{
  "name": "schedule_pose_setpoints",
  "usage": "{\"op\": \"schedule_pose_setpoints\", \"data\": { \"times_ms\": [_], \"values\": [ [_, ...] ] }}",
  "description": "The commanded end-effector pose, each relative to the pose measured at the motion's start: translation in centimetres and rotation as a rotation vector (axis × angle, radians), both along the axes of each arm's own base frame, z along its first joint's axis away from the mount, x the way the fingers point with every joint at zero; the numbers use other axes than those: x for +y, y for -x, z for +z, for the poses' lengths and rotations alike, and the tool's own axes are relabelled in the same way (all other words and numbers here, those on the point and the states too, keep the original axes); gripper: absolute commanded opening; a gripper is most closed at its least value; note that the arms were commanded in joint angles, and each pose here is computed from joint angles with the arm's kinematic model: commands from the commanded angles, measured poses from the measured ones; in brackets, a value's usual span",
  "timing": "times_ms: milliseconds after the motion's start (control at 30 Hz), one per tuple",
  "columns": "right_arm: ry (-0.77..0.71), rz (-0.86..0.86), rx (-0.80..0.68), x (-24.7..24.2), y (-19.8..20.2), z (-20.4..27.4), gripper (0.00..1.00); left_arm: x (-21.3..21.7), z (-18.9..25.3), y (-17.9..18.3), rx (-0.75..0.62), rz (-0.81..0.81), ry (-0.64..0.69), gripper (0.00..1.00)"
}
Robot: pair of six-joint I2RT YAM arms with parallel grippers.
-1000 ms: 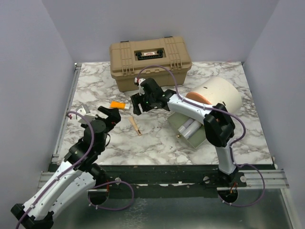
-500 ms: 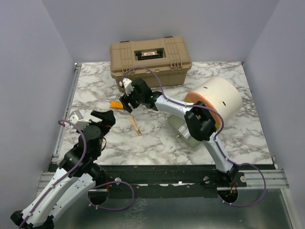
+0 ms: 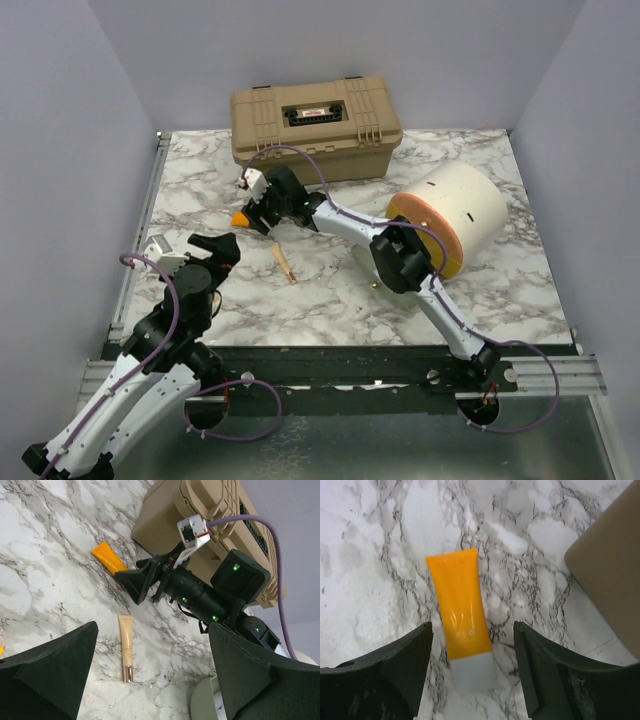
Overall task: Organize the makeup
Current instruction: Pick up the makeup from the center of the board.
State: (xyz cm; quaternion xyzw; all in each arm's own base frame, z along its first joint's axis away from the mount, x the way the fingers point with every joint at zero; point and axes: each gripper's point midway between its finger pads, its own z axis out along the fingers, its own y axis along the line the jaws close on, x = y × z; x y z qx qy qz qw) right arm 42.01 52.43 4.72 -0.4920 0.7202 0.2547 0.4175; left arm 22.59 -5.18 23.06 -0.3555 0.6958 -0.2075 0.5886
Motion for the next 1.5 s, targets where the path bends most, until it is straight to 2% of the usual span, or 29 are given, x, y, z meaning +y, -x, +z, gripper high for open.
{"op": "schedule_pose_setpoints", "data": {
  "times_ms": [0,100,200,333,433,600,733,933,1133,1333,1467],
  "values": [
    [0.072,-0.014,0.082,0.4,1.0,-4.0,0.69,0.4,-0.6,0.2,0.004,0.028,0.035,0.94],
    [0.073,-0.071,0.086,-0.7,2.3,-5.7,0.67,0.4,-1.0,0.0,0.004,0.049,0.075,0.94],
    [0.042,-0.053,0.101,-1.1,3.8,-5.7,0.66,0.3,-1.2,-0.1,0.013,0.055,0.075,0.93],
    [0.123,-0.130,0.114,-2.7,3.7,-6.3,0.62,0.3,-1.2,-0.1,0.015,0.053,0.067,0.94],
    [0.152,-0.232,0.106,-4.7,3.4,-6.3,0.53,0.3,-1.3,-0.2,0.016,0.059,0.081,0.93],
    [0.097,-0.314,0.168,-6.4,5.0,-3.9,0.31,-0.2,-2.5,-0.3,0.040,0.049,0.083,0.94],
    [0.129,-0.375,0.214,-7.8,5.7,-3.3,0.23,-1.1,-3.3,-0.7,0.058,0.013,0.073,0.94],
    [0.153,-0.607,0.243,-13.1,5.8,-3.9,0.23,-2.4,-4.2,-1.3,0.094,-0.025,0.059,0.94],
    [0.218,-0.619,0.329,-16.0,9.1,-5.0,0.22,-4.0,-5.6,-1.9,0.106,-0.065,0.116,0.97],
    [0.212,-0.596,0.416,-18.9,13.5,-4.7,0.22,-4.7,-5.4,-2.6,0.131,-0.112,0.017,0.99],
    [0.314,-0.556,0.456,-21.1,16.1,-4.9,0.22,-4.9,-5.7,-3.0,0.157,-0.112,-0.021,0.99]
  ]
}}
